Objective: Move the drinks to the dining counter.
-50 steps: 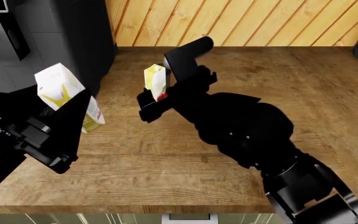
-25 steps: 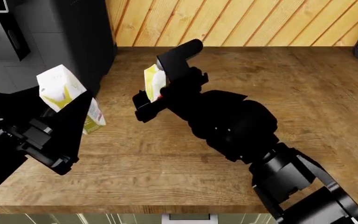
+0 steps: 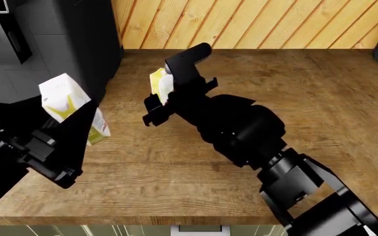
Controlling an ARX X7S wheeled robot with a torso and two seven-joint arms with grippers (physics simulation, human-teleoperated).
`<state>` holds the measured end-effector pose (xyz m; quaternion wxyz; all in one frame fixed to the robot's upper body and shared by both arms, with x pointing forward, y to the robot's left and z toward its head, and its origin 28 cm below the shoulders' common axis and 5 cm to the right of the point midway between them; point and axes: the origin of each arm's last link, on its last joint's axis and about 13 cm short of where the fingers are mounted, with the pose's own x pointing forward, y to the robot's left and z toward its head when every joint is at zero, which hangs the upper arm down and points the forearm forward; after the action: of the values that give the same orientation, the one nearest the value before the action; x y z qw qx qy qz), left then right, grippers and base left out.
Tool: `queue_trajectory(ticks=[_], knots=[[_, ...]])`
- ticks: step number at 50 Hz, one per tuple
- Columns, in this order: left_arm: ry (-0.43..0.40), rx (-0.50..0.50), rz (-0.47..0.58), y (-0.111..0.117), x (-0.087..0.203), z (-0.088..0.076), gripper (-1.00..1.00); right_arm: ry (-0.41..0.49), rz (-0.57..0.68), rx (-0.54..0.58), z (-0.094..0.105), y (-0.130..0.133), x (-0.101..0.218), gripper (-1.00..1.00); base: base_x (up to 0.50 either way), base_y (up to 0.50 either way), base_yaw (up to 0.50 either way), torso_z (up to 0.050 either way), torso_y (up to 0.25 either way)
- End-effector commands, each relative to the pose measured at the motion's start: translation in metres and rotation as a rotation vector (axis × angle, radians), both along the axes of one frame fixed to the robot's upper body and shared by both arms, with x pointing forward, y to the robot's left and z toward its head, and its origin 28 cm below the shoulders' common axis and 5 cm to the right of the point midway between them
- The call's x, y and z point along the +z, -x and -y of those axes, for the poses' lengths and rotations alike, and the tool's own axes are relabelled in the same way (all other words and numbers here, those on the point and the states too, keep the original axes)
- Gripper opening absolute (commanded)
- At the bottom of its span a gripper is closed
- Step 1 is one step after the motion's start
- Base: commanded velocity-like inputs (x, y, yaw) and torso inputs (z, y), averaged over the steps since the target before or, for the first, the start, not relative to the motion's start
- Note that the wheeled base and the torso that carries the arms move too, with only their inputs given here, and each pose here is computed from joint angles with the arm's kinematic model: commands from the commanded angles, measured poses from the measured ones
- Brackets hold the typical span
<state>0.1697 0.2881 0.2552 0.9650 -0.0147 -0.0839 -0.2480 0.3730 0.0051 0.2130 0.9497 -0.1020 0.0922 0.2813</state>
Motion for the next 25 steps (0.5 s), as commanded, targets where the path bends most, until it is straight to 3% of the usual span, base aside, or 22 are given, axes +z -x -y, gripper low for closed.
queue_trajectory(ticks=[1, 7, 12, 14, 17, 19, 21, 25], knots=[[0.009, 0.014, 0.013, 0.004, 0.001, -0.001, -1.0, 0.005, -0.019, 0.009, 0.002, 0.002, -0.004, -1.0, 0.0, 0.0, 0.0, 0.0, 0.0], [0.009, 0.011, 0.023, 0.007, 0.004, -0.001, -1.0, 0.004, 0.024, 0.008, 0.01, 0.021, 0.01, -1.0, 0.0, 0.0, 0.0, 0.0, 0.0], [0.01, 0.004, 0.041, 0.011, 0.01, 0.001, -1.0, -0.03, 0.12, 0.001, 0.021, 0.058, 0.045, -1.0, 0.0, 0.0, 0.0, 0.0, 0.0], [0.009, 0.002, 0.049, 0.013, 0.012, 0.002, -1.0, -0.058, 0.141, 0.001, 0.024, 0.072, 0.057, -1.0, 0.0, 0.0, 0.0, 0.0, 0.0], [0.01, -0.006, 0.059, 0.016, 0.015, 0.004, -1.0, -0.182, 0.196, 0.033, 0.028, 0.102, 0.083, -1.0, 0.0, 0.0, 0.0, 0.003, 0.0], [0.013, -0.009, 0.069, 0.018, 0.017, 0.004, -1.0, -0.134, 0.253, 0.046, 0.029, 0.113, 0.089, -1.0, 0.0, 0.0, 0.0, 0.0, 0.005], [0.012, -0.011, 0.08, 0.022, 0.019, 0.004, -1.0, -0.19, 0.243, 0.065, 0.03, 0.122, 0.096, -1.0, 0.0, 0.0, 0.0, 0.0, 0.0], [0.013, -0.007, 0.09, 0.028, 0.021, 0.003, -1.0, -0.199, 0.287, 0.048, 0.034, 0.132, 0.104, -1.0, 0.0, 0.0, 0.0, 0.0, 0.0]])
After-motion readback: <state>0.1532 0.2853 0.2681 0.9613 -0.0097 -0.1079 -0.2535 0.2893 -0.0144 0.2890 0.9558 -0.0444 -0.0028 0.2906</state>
